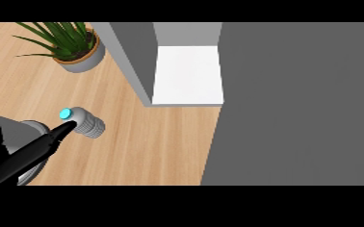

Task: Pick up the bottled water, place it into the cabinet and close the cabinet

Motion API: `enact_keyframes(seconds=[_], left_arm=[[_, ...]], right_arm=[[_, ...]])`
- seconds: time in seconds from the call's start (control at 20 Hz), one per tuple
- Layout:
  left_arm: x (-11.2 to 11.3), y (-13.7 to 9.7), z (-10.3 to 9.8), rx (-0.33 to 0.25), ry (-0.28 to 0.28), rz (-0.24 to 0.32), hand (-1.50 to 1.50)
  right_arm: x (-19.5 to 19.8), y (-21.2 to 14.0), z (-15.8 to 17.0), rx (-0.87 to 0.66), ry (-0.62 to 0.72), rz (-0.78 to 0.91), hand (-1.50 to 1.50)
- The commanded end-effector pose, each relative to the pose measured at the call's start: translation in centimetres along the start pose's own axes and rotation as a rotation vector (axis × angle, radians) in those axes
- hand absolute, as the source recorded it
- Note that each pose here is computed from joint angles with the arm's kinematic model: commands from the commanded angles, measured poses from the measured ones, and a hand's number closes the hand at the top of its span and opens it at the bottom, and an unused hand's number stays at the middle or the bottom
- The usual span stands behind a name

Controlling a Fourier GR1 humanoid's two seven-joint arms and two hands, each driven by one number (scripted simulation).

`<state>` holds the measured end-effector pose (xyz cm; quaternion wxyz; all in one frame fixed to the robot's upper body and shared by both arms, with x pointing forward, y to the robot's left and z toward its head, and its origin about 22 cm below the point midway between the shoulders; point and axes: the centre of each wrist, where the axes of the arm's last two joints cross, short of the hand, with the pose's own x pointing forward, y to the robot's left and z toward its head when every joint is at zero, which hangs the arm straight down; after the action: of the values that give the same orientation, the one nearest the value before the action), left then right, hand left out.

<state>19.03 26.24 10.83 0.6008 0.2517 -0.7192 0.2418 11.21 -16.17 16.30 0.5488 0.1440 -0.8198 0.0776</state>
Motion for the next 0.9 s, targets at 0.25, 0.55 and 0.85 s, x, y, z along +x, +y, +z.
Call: enact_keyframes(seconds=[0.25,0.55,0.85], left_arm=[[-4.9,-0.6,-2.4,0.037,0.036,-0.039,-1.50],[-9.6,1.8,-1.7,0.005,0.066,-0.045,-1.50],[-12.4,-0.9,-2.1,-0.020,0.062,-0.042,-1.50]], right_arm=[[3.3,0.3,2.4,-0.026,-0.034,0.076,-1.50],[2.9,0.9,1.7,-0.013,-0.019,0.063,-1.50],[2.4,0.3,1.4,-0.026,-0.056,0.077,-1.50]])
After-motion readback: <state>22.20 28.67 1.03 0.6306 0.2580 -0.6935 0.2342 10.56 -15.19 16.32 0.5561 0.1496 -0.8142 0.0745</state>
